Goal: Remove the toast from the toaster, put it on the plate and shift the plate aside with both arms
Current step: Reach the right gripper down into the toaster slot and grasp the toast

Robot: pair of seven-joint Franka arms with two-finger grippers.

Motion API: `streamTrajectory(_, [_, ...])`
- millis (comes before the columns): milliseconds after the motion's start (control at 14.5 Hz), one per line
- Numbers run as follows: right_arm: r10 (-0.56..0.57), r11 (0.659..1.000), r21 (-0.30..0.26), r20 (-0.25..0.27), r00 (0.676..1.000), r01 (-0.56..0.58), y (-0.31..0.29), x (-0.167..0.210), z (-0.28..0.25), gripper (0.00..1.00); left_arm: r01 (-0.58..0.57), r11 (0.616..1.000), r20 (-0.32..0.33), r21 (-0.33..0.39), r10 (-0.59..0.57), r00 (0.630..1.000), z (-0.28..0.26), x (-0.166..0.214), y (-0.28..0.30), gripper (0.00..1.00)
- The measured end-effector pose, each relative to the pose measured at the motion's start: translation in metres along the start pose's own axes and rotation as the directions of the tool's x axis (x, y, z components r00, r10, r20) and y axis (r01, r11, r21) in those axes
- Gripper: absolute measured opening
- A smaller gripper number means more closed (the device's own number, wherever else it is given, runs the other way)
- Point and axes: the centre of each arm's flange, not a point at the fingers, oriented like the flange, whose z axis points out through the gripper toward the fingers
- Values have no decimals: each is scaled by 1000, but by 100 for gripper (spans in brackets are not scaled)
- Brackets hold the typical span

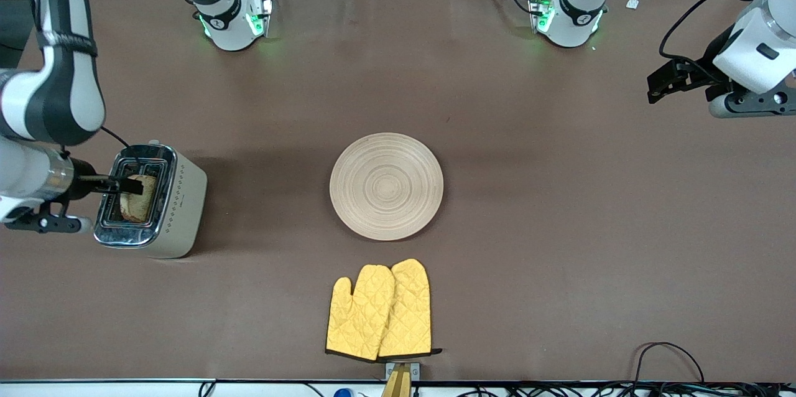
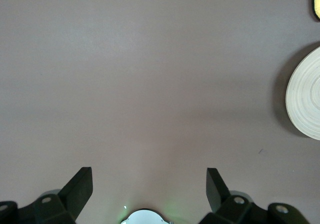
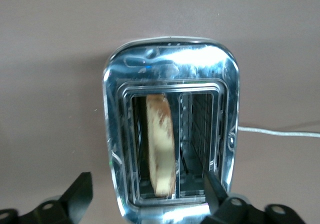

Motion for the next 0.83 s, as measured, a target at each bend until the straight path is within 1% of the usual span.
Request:
streamTrajectory(69, [8, 1000, 4, 6, 1000, -8, 4, 4, 12, 96, 0, 1000, 0, 0, 0, 1000, 0, 0, 0, 100])
streamTrajectory(138, [15, 1000, 17, 15, 1000, -15, 7, 5, 21, 88, 0, 1000, -1, 0, 0, 1000, 0, 0, 0, 100])
streamTrajectory(206, [15, 999, 28, 24, 1000, -16, 10, 7, 28, 78, 0, 1000, -1, 0, 0, 1000, 0, 0, 0, 100])
streamTrajectory(275, [6, 999, 32, 28, 1000, -7, 11, 7, 30, 63, 0, 1000, -1, 0, 0, 1000, 0, 0, 0, 100])
streamTrajectory(481, [-27, 999, 36, 26, 999, 26, 18, 7, 30, 35, 0, 1000, -2, 0, 0, 1000, -1, 0, 0, 100])
streamTrajectory(550, [-39, 999, 40, 24, 999, 38, 20, 7, 30, 22, 0, 1000, -2, -1, 0, 1000, -1, 0, 0, 100])
streamTrajectory(619, [-51, 998, 43, 21, 998, 50, 19, 7, 29, 17, 0, 1000, -3, -1, 0, 1000, -1, 0, 0, 100])
streamTrajectory(688, [-67, 997, 44, 19, 998, 66, 19, 7, 28, 17, 0, 1000, -3, -1, 0, 1000, -1, 0, 0, 100])
streamTrajectory(757, [-83, 996, 46, 17, 996, 82, 19, 7, 27, 11, 0, 1000, -3, -1, 0, 1000, -1, 0, 0, 100])
streamTrajectory(825, [-96, 994, 47, 17, 995, 95, 18, 6, 23, 9, 0, 1000, -3, -1, 0, 1000, -1, 0, 0, 100])
